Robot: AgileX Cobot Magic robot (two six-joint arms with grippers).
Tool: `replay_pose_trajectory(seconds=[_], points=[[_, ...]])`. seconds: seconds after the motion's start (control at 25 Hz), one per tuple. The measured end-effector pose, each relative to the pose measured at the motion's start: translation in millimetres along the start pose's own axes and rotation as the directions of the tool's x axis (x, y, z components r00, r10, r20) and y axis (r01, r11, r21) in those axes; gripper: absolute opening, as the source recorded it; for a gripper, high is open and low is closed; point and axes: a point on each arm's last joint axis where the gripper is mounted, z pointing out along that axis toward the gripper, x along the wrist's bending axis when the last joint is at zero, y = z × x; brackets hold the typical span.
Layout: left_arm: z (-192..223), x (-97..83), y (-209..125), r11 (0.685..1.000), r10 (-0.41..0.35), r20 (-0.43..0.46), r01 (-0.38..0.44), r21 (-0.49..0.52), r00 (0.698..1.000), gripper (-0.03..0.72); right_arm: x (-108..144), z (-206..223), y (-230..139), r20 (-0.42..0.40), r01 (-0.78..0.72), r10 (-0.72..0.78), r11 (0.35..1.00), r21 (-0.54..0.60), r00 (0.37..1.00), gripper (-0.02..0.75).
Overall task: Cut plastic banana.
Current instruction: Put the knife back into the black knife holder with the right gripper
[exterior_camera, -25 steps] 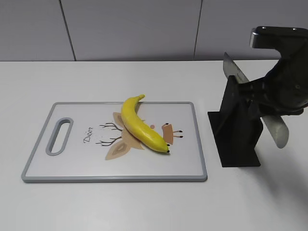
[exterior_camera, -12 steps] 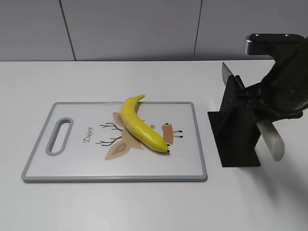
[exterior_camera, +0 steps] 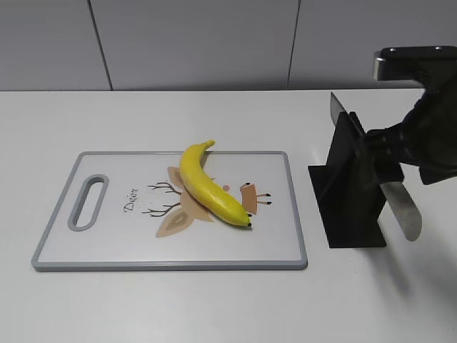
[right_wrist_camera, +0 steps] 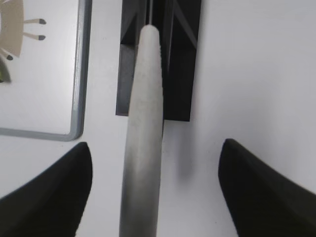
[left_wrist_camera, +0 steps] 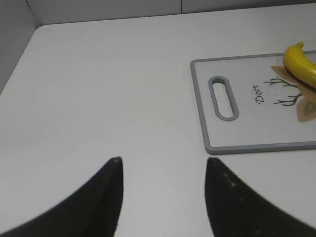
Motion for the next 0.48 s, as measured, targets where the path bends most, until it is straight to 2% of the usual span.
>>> replay_pose_trajectory(seconds=[0.28,0.48], points=[[0,0.0,0,1.0,0.0,0.0,0.0,0.0,1.0,0.52,-3,-55,-16,-0.086,0.132,-0.14,0.987,-0.094,0.986,0.595],[0,0.0,0,1.0,0.0,0.0,0.0,0.0,1.0,0.52,-2,-87,-31,-0.148,0.292,-0.321,0.937,-0.19,0.935,0.595]])
